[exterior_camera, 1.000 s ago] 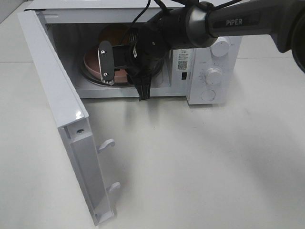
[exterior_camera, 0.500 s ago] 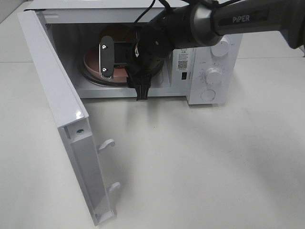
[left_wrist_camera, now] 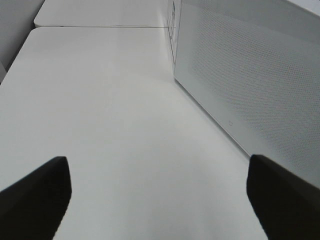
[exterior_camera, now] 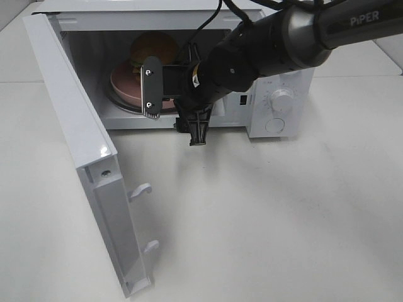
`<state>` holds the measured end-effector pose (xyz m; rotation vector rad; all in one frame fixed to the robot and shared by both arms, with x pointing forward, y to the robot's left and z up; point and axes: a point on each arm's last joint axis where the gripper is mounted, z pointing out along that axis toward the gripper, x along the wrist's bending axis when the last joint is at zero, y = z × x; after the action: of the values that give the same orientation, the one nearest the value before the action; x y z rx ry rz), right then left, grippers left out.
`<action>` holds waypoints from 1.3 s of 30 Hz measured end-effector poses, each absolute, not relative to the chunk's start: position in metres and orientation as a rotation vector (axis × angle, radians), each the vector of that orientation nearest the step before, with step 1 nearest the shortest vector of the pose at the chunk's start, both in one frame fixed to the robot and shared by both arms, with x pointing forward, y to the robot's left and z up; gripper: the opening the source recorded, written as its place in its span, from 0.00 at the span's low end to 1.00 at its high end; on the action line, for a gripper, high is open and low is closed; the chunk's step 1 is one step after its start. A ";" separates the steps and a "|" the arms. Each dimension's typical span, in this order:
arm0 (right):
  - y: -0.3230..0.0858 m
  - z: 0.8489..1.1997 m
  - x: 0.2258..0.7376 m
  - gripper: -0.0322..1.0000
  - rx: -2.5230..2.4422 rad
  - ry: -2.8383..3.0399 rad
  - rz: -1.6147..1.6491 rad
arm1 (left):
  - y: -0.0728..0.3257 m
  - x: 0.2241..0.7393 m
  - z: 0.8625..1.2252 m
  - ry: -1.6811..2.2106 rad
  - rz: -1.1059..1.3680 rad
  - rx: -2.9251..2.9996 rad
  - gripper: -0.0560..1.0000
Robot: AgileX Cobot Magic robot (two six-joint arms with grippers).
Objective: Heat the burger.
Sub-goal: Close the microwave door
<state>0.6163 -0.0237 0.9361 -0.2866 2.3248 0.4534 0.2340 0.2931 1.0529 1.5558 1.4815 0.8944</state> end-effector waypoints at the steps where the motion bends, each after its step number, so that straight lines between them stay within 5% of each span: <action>1: -0.026 0.939 0.612 0.76 -0.291 2.313 0.470 | 0.293 0.234 1.053 1.481 0.894 1.556 0.88; 22: -0.066 0.986 0.554 0.77 -0.205 2.264 0.577 | 0.293 0.234 1.053 1.481 0.894 1.556 0.88; 39: -0.118 1.025 0.500 0.77 0.549 2.354 0.703 | 0.293 0.234 1.053 1.481 0.894 1.556 0.88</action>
<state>0.5002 -0.1180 1.0251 0.5488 2.3544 0.7032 0.2340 0.2931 1.0529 1.5558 1.4815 0.8944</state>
